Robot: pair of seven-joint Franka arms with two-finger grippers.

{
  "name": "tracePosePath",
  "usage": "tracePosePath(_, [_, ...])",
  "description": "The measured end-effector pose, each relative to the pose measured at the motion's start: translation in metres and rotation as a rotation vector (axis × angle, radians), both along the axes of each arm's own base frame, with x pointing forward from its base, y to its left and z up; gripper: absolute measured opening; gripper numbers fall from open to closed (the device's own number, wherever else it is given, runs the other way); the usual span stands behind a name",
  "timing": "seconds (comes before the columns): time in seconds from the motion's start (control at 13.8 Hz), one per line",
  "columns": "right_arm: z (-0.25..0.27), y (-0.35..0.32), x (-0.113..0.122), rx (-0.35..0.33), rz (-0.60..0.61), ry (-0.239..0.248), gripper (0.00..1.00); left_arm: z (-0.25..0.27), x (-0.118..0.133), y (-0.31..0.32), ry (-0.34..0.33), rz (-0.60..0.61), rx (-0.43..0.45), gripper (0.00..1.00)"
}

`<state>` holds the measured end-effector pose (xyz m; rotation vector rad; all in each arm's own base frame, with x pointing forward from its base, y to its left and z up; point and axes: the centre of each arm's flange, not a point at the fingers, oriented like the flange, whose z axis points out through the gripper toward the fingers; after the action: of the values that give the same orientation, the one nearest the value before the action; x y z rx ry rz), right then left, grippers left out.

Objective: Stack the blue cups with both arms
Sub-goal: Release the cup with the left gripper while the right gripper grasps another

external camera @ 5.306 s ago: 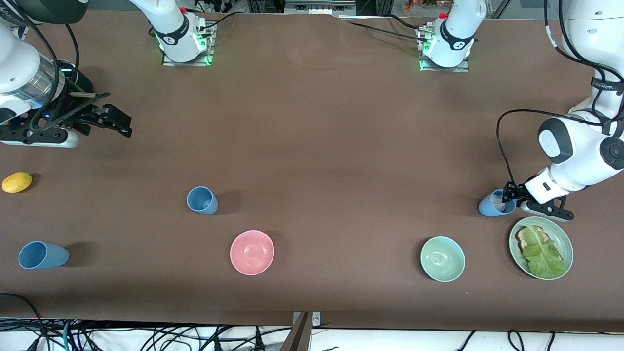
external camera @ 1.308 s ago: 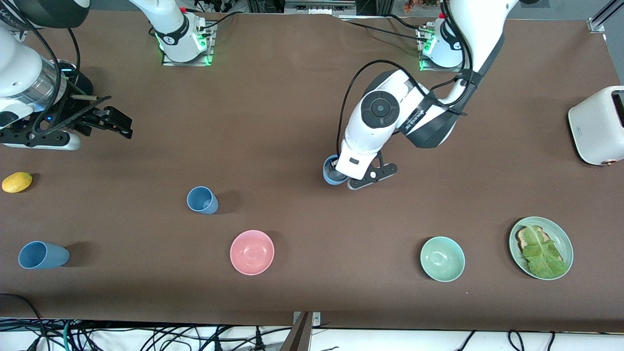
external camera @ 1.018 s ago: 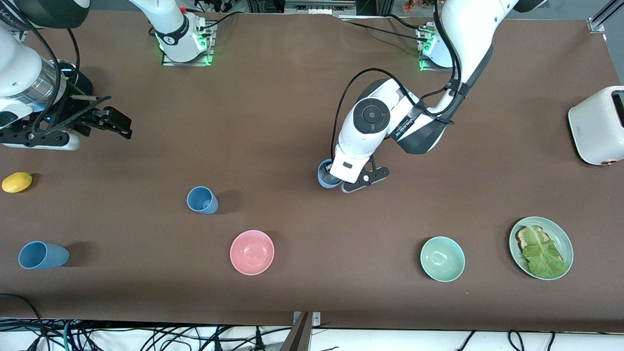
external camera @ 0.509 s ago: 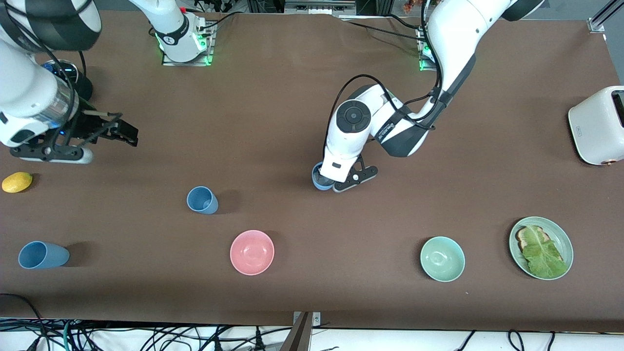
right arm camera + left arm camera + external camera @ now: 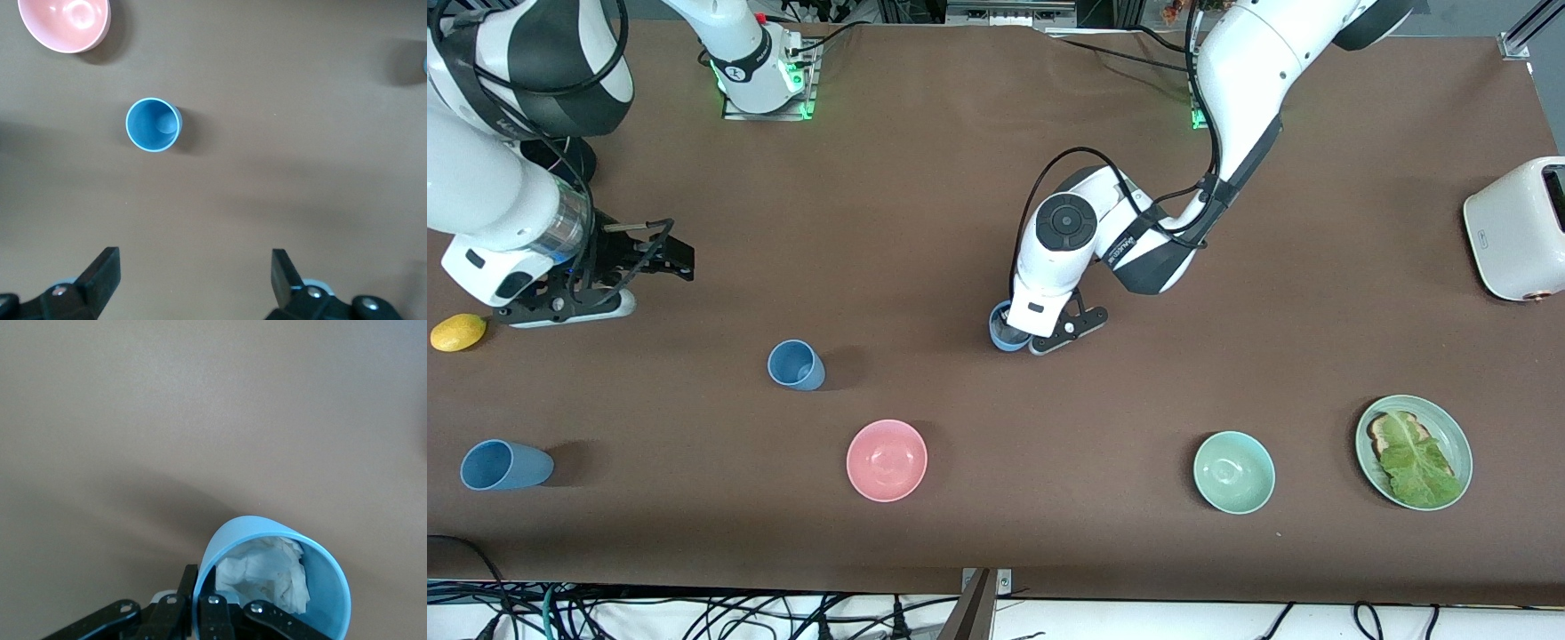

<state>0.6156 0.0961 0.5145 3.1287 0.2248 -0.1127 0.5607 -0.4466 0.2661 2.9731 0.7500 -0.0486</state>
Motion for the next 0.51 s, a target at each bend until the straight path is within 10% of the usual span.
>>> tracePosePath(0.51, [-0.076,0.027,0.033,0.010,0.034,0.013,1.00,-0.019,-0.010,-0.014,-0.017,0.012,0.019,0.06])
